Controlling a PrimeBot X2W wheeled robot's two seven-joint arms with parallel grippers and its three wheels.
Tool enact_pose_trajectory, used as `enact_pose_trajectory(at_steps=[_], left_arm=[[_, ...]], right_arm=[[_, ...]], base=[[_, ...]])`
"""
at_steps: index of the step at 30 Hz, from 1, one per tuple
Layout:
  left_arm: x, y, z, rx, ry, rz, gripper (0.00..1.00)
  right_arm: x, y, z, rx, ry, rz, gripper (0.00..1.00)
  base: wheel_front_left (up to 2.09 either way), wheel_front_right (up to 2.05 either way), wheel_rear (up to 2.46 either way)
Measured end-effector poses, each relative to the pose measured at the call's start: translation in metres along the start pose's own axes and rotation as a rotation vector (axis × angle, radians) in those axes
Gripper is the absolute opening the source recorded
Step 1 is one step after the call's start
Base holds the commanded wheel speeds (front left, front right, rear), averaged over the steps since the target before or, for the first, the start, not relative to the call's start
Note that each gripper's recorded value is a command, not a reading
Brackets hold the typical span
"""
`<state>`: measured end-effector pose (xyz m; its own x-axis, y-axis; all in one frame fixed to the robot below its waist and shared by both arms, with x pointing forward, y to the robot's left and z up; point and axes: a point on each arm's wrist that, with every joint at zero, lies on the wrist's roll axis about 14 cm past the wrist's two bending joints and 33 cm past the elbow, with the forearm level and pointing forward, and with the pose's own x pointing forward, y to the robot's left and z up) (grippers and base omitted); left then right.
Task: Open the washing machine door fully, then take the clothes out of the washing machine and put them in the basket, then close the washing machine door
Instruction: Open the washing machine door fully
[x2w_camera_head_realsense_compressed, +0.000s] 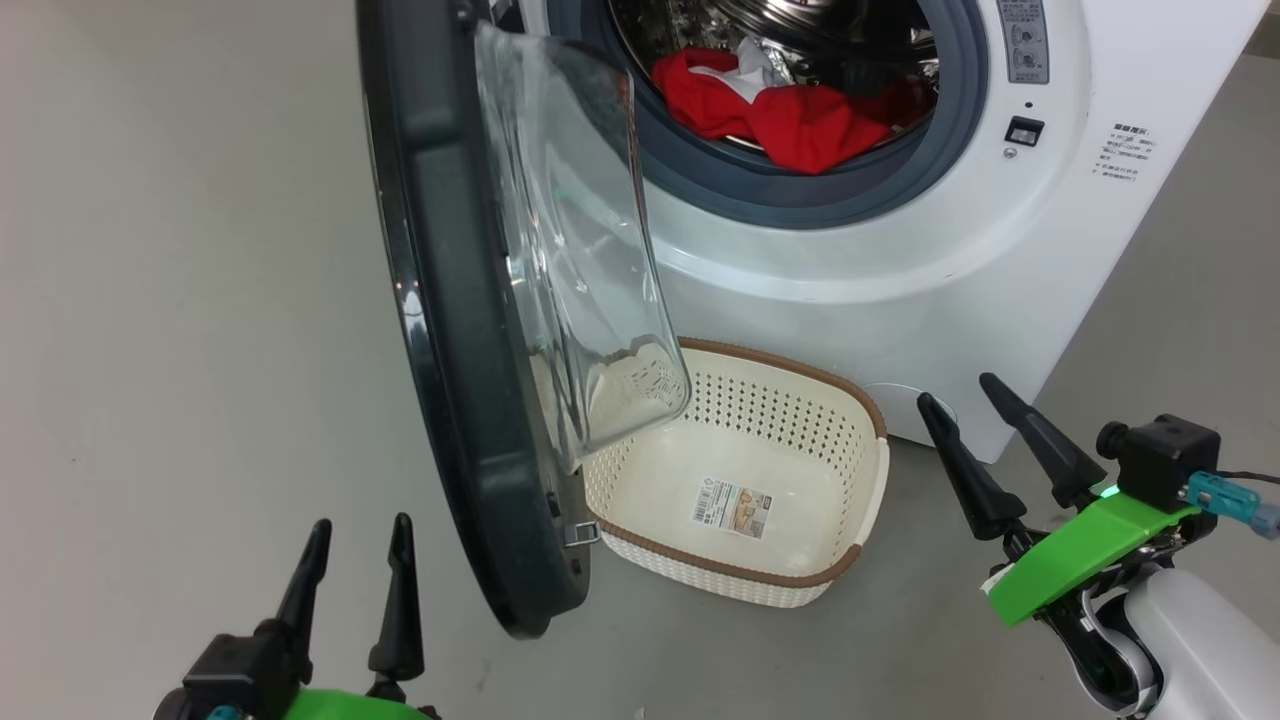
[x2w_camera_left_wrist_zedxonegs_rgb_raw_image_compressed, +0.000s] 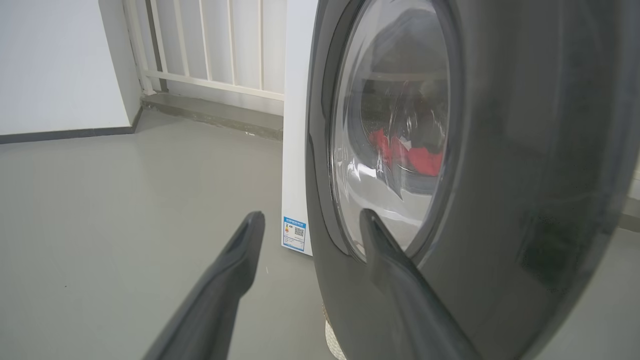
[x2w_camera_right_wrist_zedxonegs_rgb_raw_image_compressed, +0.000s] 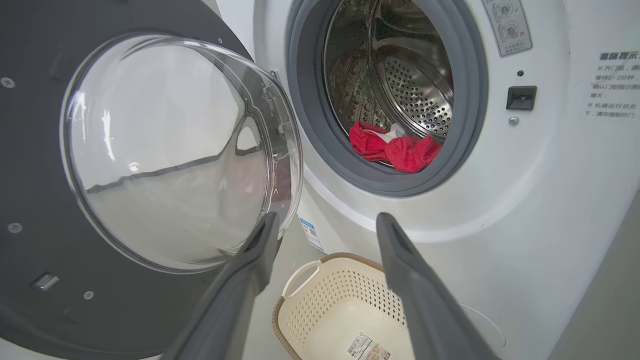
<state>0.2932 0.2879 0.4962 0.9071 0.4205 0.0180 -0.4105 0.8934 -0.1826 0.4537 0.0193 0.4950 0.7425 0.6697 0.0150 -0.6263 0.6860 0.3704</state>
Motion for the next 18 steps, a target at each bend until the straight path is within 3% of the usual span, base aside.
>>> enact_pose_trajectory(at_steps=[5, 16, 17, 18], left_arm=[[0.0, 0.0, 0.001, 0.006, -0.004, -0.001, 1.0], [-0.002, 0.0, 0.001, 0.005, -0.003, -0.001, 1.0], [-0.003, 0.001, 0.001, 0.004, -0.002, 0.0, 0.73], [-0.003, 0.001, 0.001, 0.003, -0.004, 0.003, 0.17]], right_arm=[[-0.004, -0.002, 0.005, -0.006, -0.044, -0.032, 1.0], [-0.014, -0.009, -0.017, -0.034, 0.016, -0.064, 1.0], [-0.014, -0.008, -0.017, -0.035, 0.015, -0.064, 1.0], [-0.014, -0.008, -0.017, -0.036, 0.015, -0.064, 1.0]], base=[[0.0, 0.0, 0.0], [0.0, 0.0, 0.0], [0.0, 0.0, 0.0], [0.0, 0.0, 0.0]])
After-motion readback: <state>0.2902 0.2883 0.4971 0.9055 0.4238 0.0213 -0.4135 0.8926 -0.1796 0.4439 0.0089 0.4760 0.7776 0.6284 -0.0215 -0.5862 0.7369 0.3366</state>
